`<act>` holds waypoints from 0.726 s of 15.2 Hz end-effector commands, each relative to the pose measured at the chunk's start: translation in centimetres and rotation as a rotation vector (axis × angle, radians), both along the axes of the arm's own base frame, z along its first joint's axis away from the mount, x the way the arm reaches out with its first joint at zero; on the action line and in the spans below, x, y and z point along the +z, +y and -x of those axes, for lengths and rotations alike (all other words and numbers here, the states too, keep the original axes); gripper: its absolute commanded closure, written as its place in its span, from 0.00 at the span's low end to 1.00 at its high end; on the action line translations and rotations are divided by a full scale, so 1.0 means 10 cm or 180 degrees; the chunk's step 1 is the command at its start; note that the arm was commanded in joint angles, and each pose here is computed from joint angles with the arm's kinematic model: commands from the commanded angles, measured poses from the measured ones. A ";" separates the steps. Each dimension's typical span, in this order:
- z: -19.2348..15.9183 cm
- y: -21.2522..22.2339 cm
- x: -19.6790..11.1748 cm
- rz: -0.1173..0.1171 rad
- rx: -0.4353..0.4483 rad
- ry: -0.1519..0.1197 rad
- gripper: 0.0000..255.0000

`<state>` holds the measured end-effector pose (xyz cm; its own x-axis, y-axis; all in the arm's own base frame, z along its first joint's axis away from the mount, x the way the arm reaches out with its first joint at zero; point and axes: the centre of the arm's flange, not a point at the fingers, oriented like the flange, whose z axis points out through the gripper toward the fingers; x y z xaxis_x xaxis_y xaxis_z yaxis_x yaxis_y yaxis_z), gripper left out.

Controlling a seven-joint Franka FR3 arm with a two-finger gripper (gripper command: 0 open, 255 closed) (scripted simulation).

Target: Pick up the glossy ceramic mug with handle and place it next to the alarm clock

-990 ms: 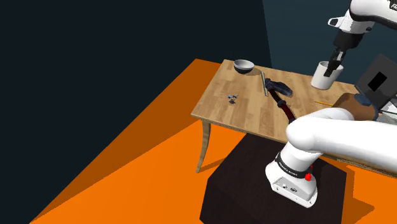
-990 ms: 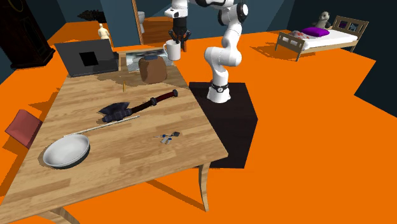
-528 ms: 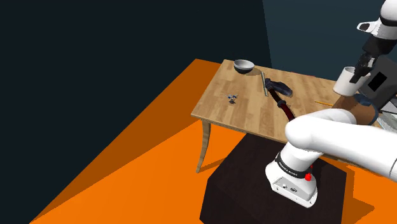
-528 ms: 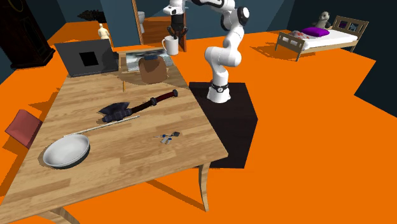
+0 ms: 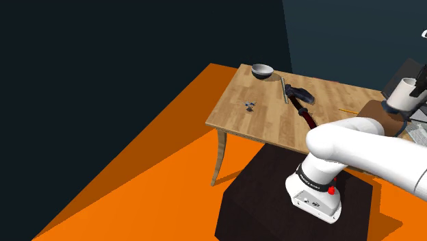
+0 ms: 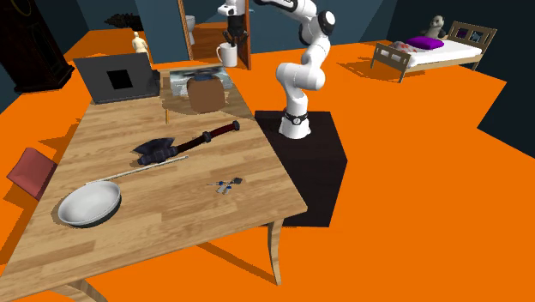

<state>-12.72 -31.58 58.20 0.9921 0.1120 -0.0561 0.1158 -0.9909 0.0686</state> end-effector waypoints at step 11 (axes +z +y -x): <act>0.43 -0.12 -0.47 0.0000 0.0003 0.0004 1.00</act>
